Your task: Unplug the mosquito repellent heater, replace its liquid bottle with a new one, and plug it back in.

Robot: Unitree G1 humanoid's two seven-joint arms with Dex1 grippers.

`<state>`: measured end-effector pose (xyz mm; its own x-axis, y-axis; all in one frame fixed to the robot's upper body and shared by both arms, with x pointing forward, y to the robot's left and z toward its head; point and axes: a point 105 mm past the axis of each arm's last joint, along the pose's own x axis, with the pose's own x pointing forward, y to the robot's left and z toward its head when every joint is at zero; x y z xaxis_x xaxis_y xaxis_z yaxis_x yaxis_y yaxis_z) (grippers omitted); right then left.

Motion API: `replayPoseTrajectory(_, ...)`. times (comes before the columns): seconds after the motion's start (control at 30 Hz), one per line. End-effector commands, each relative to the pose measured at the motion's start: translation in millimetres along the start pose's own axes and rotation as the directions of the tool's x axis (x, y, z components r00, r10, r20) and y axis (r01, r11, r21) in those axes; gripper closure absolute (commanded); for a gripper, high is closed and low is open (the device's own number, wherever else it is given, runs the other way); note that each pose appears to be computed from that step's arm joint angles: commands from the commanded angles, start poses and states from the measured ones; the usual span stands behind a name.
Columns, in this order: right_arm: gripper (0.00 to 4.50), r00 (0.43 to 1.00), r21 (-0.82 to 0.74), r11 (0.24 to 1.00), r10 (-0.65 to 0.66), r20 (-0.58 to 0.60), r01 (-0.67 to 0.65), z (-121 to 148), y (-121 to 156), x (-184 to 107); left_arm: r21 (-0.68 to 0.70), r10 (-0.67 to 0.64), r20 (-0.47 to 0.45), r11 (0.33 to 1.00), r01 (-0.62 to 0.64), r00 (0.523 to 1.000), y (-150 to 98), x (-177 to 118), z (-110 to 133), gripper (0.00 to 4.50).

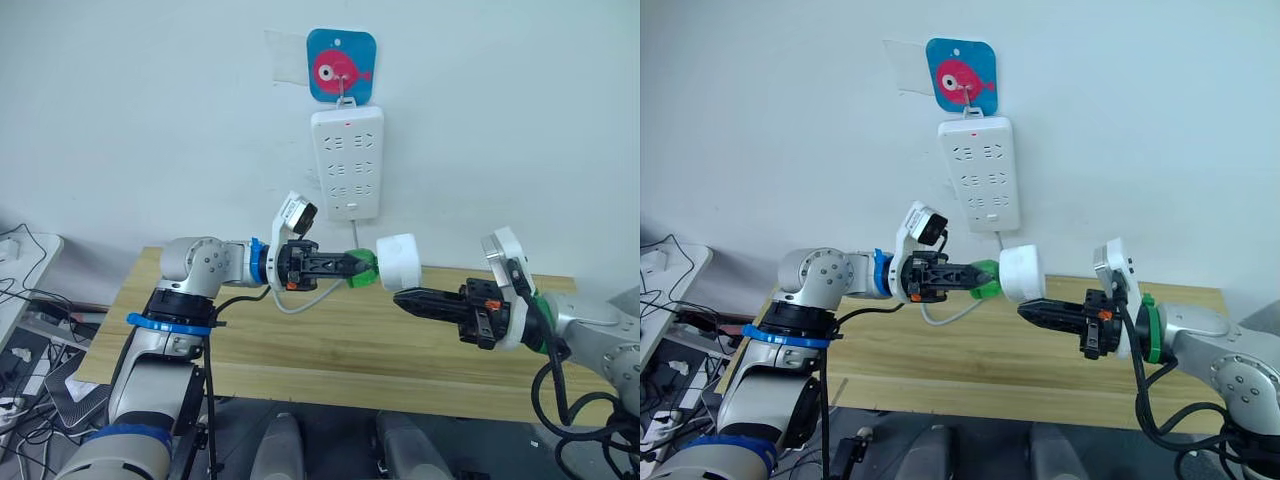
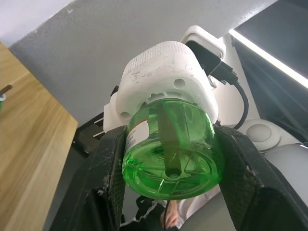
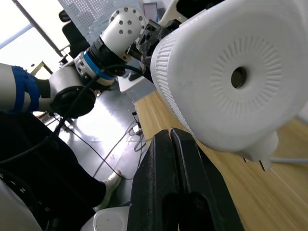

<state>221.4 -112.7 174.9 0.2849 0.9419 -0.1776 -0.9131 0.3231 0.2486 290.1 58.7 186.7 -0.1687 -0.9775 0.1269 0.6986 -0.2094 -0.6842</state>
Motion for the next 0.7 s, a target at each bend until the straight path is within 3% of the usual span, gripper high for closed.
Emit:
replayPoseTrajectory(0.03, 4.46, 0.996, 0.007, 0.997, -0.071, -0.057, 0.072, -13, -10, -17, 0.197, -0.021, -0.028, 0.98, 0.026, 0.999, -8, 0, 2, 2.26)
replayPoseTrajectory(0.1, 4.31, 0.993, 0.086, 0.99, -0.11, -0.041, 0.113, -13, -18, -28, 0.445, 0.021, -0.076, 0.895, 0.015, 0.997, -3, 0, -4, 2.26)
replayPoseTrajectory(0.17, 3.87, 0.992, 0.207, 0.97, -0.13, 0.005, 0.126, -8, -23, -38, 0.722, 0.077, -0.133, 0.691, 0.044, 0.988, 4, 0, -12, 2.26)
replayPoseTrajectory(0.27, 2.82, 0.99, 0.318, 0.941, -0.138, 0.039, 0.119, -5, -25, -44, 0.874, 0.101, -0.138, 0.48, 0.073, 0.985, 11, 0, -17, 2.26)
replayPoseTrajectory(0.33, 2.09, 0.987, 0.453, 0.887, -0.138, 0.079, 0.088, -6, -23, -47, 0.962, 0.121, -0.103, 0.265, 0.068, 0.987, 14, 2, -14, 2.26)
replayPoseTrajectory(0.43, 1.02, 0.983, 0.584, 0.809, -0.154, 0.099, 0.068, -8, -21, -46, 0.994, 0.133, -0.103, -0.007, 0.105, 0.986, 16, 5, -17, 2.26)
replayPoseTrajectory(0.53, 0.04, 0.975, 0.658, 0.751, -0.18, 0.127, 0.053, -7, -24, -39, 0.971, 0.144, -0.109, -0.199, 0.136, 0.984, 17, 7, -19, 2.26)
replayPoseTrajectory(0.7, 0.04, 0.97, 0.672, 0.74, -0.166, 0.177, 0.004, -6, -23, -23, 0.923, 0.135, -0.085, -0.363, 0.129, 0.987, 16, 9, -13, 2.26)
